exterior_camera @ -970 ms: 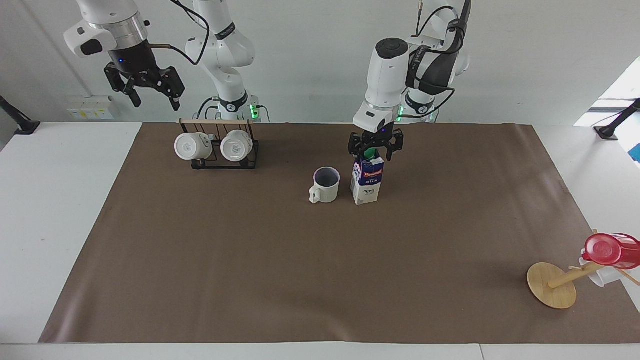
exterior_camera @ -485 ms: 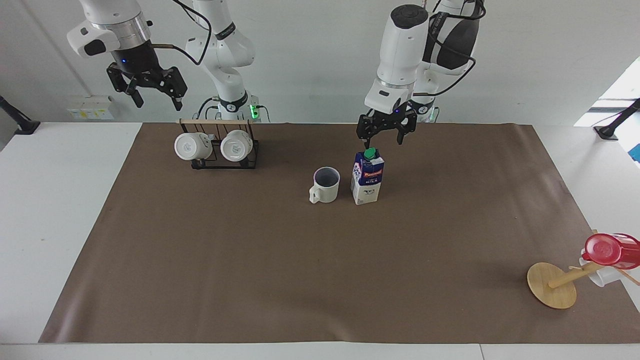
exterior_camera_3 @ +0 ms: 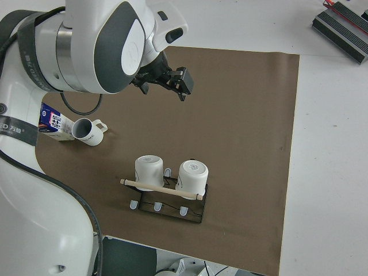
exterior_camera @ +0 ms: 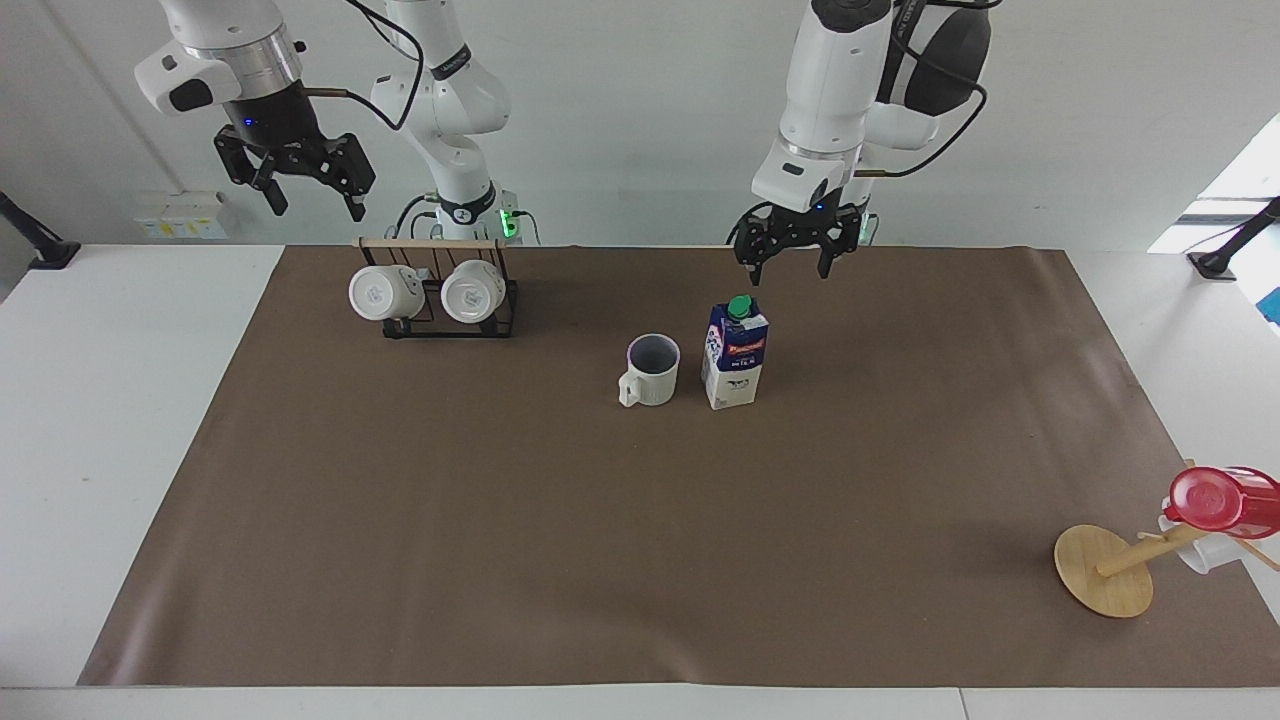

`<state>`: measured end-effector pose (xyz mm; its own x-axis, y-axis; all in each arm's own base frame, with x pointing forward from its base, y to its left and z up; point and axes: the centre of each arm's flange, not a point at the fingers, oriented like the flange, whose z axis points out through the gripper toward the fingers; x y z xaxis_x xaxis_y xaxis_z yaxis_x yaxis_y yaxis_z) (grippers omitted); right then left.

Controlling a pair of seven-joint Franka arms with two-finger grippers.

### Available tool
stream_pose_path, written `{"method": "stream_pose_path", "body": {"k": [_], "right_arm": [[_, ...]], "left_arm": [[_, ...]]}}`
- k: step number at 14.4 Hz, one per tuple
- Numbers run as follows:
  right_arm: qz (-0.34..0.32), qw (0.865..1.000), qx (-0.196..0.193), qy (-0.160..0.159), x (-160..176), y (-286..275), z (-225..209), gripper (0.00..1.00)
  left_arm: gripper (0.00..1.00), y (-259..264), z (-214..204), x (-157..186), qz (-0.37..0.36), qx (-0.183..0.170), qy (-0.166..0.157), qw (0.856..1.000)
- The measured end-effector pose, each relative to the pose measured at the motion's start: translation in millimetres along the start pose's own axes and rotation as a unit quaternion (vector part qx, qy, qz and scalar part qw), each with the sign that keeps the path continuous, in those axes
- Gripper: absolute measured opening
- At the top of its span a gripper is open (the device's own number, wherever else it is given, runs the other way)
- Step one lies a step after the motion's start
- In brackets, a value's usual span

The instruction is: Place cup and milk on table

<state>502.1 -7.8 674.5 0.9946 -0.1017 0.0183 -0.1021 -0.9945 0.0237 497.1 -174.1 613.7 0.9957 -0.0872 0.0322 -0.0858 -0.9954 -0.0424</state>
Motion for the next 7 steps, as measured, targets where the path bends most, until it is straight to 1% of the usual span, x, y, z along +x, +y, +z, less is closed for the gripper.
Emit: {"method": "stream_pose_path", "body": {"k": [2, 7], "right_arm": [[0.0, 1.0, 0.0, 0.0, 0, 0, 0, 1.0], [0.0, 1.0, 0.0, 0.0, 0, 0, 0, 1.0]], "left_arm": [[1.0, -22, -6, -3, 0.006, 0.002, -0.007, 1.0], [1.0, -42, -14, -9, 0.011, 0.001, -0.013, 1.0]]}}
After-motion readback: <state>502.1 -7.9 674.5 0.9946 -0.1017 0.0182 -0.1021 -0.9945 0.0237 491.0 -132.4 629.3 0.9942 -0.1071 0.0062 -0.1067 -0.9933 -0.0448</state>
